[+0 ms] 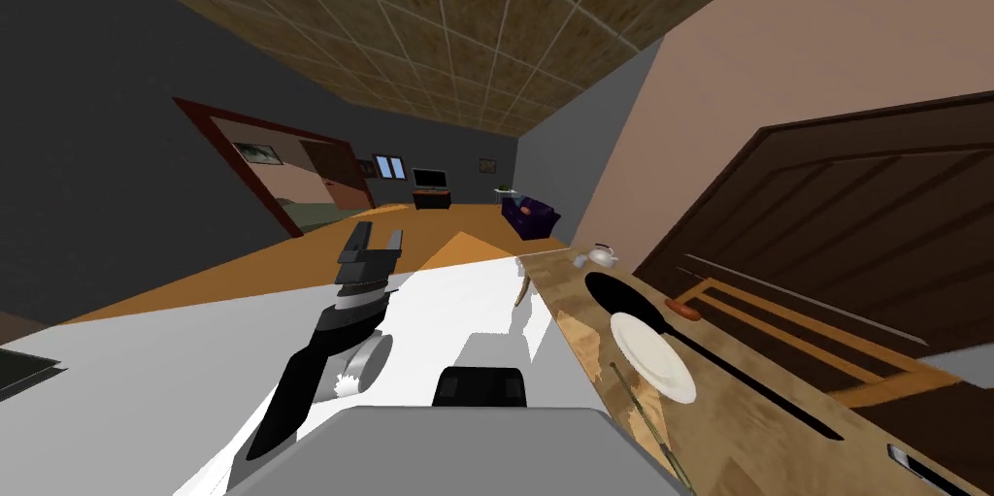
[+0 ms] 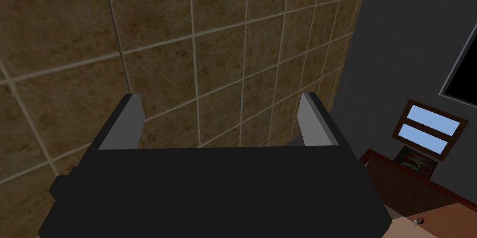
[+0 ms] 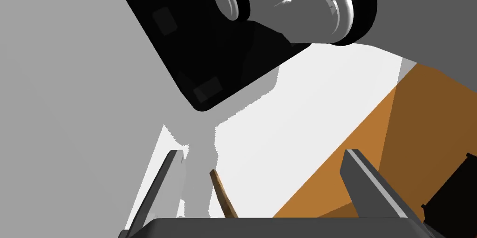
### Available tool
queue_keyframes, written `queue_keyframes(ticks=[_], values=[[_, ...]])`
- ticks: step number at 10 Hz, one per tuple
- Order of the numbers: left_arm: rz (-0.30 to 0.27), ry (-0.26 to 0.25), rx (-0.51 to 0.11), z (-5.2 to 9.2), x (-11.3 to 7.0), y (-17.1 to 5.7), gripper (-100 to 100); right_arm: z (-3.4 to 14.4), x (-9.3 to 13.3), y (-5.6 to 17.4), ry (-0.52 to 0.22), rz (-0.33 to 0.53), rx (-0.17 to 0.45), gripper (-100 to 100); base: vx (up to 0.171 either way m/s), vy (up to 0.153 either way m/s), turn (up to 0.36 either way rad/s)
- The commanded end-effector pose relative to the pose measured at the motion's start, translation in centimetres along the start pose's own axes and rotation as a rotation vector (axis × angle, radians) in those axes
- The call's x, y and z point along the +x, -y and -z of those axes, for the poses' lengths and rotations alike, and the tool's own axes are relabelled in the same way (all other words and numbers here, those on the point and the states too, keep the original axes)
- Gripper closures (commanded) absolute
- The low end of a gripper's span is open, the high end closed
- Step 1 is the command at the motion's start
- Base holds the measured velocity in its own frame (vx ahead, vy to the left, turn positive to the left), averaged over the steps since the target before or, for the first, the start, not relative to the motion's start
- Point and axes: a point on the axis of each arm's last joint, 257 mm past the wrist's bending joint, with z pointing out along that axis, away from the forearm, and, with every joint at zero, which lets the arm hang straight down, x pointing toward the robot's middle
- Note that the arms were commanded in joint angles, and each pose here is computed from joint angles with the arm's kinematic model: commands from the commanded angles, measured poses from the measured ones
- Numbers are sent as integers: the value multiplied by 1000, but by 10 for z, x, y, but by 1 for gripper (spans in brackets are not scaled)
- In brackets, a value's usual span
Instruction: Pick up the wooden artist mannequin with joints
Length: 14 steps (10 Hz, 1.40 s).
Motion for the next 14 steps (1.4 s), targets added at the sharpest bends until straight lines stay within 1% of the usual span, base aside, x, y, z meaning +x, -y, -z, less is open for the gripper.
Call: queue_keyframes(ticks=[1, 2, 4, 5, 6, 7, 8, 9, 10, 12, 14], values=[[0, 0, 0, 0, 0, 0, 0, 4, 5, 26, -18, -3, 57, -100, -16, 9, 261], [0, 0, 0, 0, 0, 0, 0, 5, 5, 28, -18, -4, 61, -100, -6, 3, 34], [0, 0, 0, 0, 0, 0, 0, 33, 15, 86, -66, 6, 197, -100, -17, 14, 373], [0, 0, 0, 0, 0, 0, 0, 33, 15, 86, -66, 5, 197, -100, -18, -1, 153], [0, 0, 0, 0, 0, 0, 0, 45, 17, 105, -82, 12, 245, -100, -19, 6, 210], [0, 0, 0, 0, 0, 0, 0, 60, 17, 129, -92, 16, 305, -100, -22, -5, 406], [0, 0, 0, 0, 0, 0, 0, 61, 17, 133, -92, 14, 313, -100, -18, -20, 122], [0, 0, 0, 0, 0, 0, 0, 72, 15, 149, -95, 20, 356, -100, -17, -25, 150], [0, 0, 0, 0, 0, 0, 0, 73, 15, 152, -95, 19, 362, -100, -13, -25, 147], [0, 0, 0, 0, 0, 0, 0, 89, 5, 180, -85, 28, 436, -100, -18, -51, 286], [0, 0, 0, 0, 0, 0, 0, 95, -9, 195, -61, 34, 477, -100, -33, -90, 189]])
